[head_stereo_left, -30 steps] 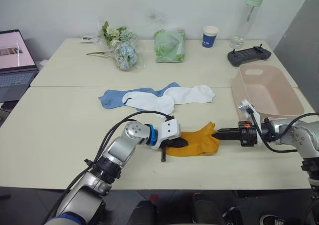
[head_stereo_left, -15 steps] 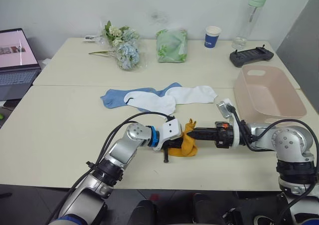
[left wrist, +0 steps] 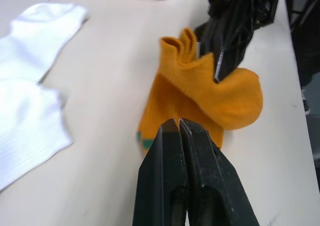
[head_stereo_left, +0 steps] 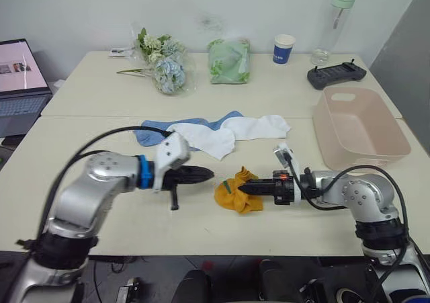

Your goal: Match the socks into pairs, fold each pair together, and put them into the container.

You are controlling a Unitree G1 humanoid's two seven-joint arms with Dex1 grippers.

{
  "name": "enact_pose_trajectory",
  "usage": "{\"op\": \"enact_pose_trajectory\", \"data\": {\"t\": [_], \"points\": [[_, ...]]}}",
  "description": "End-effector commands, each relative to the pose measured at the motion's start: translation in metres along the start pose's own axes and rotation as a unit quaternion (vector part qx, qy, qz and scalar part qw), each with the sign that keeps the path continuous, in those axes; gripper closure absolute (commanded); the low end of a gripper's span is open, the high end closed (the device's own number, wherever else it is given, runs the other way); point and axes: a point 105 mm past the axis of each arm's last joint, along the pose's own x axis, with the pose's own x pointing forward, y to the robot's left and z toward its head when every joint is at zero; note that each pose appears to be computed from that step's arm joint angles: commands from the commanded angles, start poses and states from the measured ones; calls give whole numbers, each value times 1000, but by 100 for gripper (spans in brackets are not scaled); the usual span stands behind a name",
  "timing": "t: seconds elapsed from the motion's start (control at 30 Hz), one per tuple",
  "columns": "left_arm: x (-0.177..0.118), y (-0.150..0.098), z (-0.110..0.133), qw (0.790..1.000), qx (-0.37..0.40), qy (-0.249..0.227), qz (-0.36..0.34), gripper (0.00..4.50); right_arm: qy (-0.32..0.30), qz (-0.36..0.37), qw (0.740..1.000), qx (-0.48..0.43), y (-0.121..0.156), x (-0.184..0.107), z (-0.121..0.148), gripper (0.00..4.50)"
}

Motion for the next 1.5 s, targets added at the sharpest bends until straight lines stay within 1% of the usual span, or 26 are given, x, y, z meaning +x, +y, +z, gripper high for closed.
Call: {"op": "enact_pose_trajectory", "data": {"t": [0.03,0.13,0.17,0.2,0.27,0.37,0.53,0.57,0.63,0.7,0.77,0.83,0.87,0.9,0.97,1.07,1.23,1.33,1.5], "points": [[-2,1,-6,1000,-1,2,19,445,12,1,999,-35,1,8,4,450],[1,3,-8,1000,3,2,28,445,14,2,999,-40,0,9,6,450],[1,5,-5,999,5,-6,37,450,11,1,999,-42,-1,9,9,392],[1,7,-4,999,7,-11,44,450,8,1,999,-43,-1,8,11,368],[-1,9,-3,999,11,-11,47,450,-2,1,999,-41,-1,5,17,301],[-1,7,0,999,17,-13,34,450,-19,3,999,-33,0,0,24,194],[10,-3,16,999,24,-43,-1,450,-58,0,998,-17,5,-13,41,19],[15,-8,20,998,24,-51,-14,450,-62,-6,998,-15,5,-19,43,5],[31,-17,22,997,22,-60,-43,450,-61,-48,997,-17,-6,-34,41,5],[45,-23,12,997,14,-48,-60,450,-46,-103,994,-5,-20,-48,33,5],[53,-25,-3,997,5,-31,-65,450,-27,-133,991,3,-24,-56,25,5],[57,-27,-12,997,3,-20,-68,450,-15,-144,989,6,-25,-59,20,5],[61,-25,-20,998,3,-15,-60,450,-8,-149,989,10,-25,-60,15,5],[65,-21,-34,999,-1,0,-45,450,1,-153,988,18,-26,-59,9,5],[68,-19,-67,998,14,48,-35,450,16,-161,986,31,-27,-56,-1,5],[64,-18,-86,997,19,73,-29,450,29,-165,985,40,-29,-50,-10,5],[57,-18,-97,997,7,76,-23,450,35,-149,986,69,-30,-35,-15,5],[56,-16,-96,997,3,72,-15,450,30,-119,988,95,-25,-24,-12,5],[55,-15,-95,998,2,69,-14,450,34,-98,987,120,-24,-7,-12,5]]}}
